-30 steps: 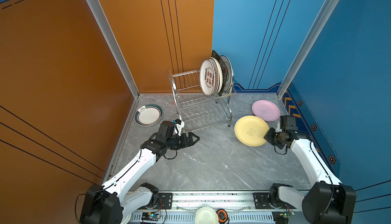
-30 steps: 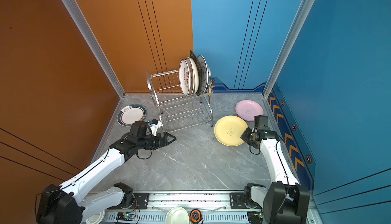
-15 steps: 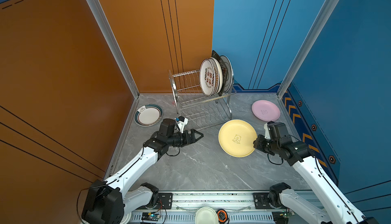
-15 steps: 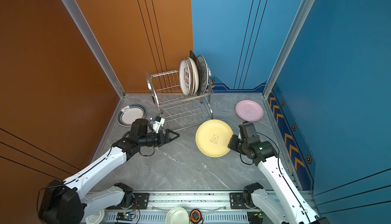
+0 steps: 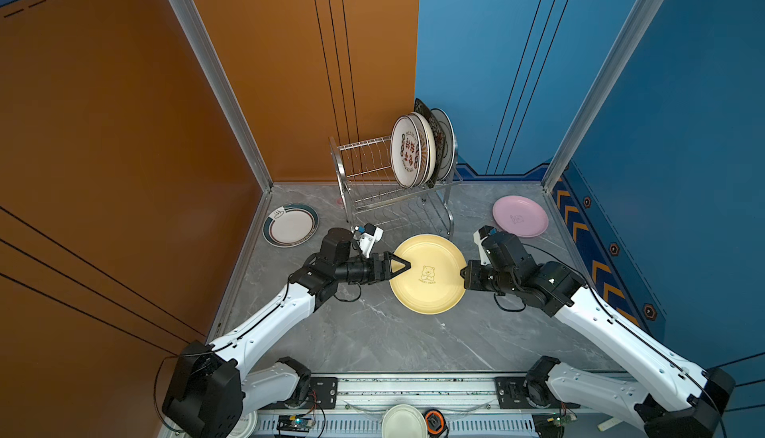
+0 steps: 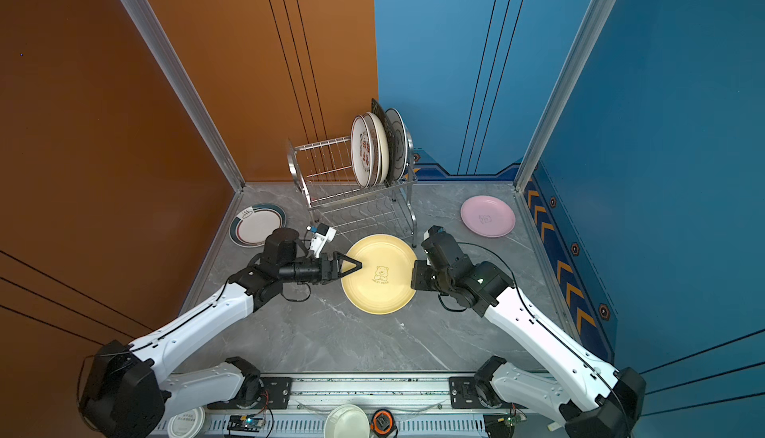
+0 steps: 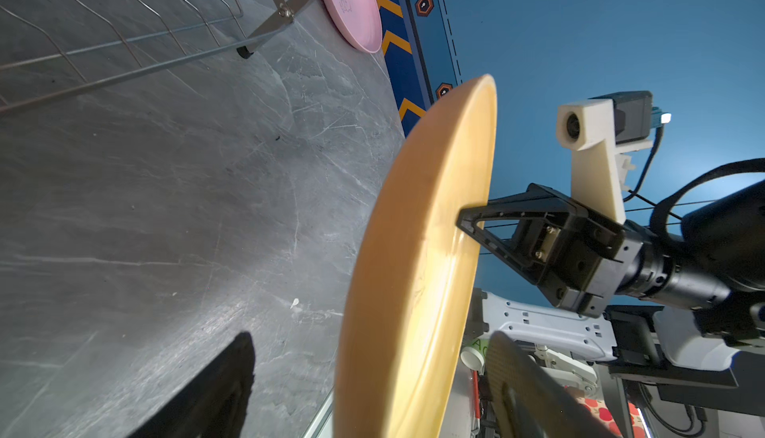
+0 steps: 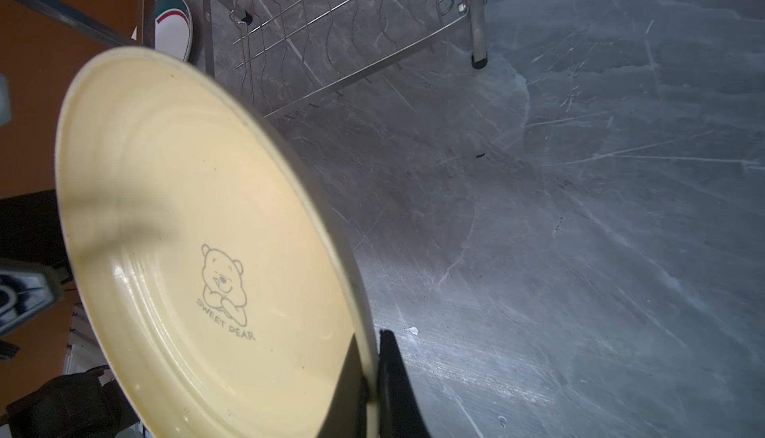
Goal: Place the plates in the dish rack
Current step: 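Tilt the yellow plate upright with the right gripper while the left approaches, then grasp the upright yellow plate's edge with the left gripper opposite the right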
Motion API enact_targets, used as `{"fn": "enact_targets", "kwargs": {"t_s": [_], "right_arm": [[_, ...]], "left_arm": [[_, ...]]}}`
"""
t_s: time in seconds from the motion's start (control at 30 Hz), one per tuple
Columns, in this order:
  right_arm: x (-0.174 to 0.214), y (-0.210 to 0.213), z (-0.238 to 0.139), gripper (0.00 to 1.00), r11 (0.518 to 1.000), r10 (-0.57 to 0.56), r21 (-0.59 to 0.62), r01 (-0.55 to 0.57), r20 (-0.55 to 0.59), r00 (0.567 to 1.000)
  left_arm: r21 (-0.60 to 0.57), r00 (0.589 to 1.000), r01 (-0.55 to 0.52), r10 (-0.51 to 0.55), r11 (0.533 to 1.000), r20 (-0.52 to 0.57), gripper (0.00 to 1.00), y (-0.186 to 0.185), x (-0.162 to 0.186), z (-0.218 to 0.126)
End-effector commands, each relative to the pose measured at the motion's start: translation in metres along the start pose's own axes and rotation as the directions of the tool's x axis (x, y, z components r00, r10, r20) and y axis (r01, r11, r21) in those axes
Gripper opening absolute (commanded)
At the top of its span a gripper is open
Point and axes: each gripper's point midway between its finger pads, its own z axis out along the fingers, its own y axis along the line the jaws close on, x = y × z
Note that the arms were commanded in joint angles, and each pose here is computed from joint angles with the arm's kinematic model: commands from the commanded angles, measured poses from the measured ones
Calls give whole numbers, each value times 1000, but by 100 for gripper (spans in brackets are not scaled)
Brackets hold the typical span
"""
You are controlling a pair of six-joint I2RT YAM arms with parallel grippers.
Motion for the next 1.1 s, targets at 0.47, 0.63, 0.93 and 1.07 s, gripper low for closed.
{"fn": "enact_targets", "kwargs": {"t_s": [0.47, 0.63, 0.93, 1.07], "right_arm": [[-19, 50, -4, 11, 976, -121, -182, 121, 14, 993], [-19, 51, -6, 43, 960, -105, -259, 105, 14, 994], [-24, 74, -2, 70, 822, -50, -569, 24, -30, 998], [-24, 87, -2, 68, 769, -58, -639, 17, -44, 997]], "left_arm": [[78, 996, -20, 13, 997, 89, 21, -22, -6, -10], [83, 994, -19, 10, 996, 105, 6, -22, -5, -16], [151, 996, -13, 0, 988, 85, 0, -34, -7, -24], [168, 998, -15, 3, 986, 69, 0, -39, -6, -24]]}}
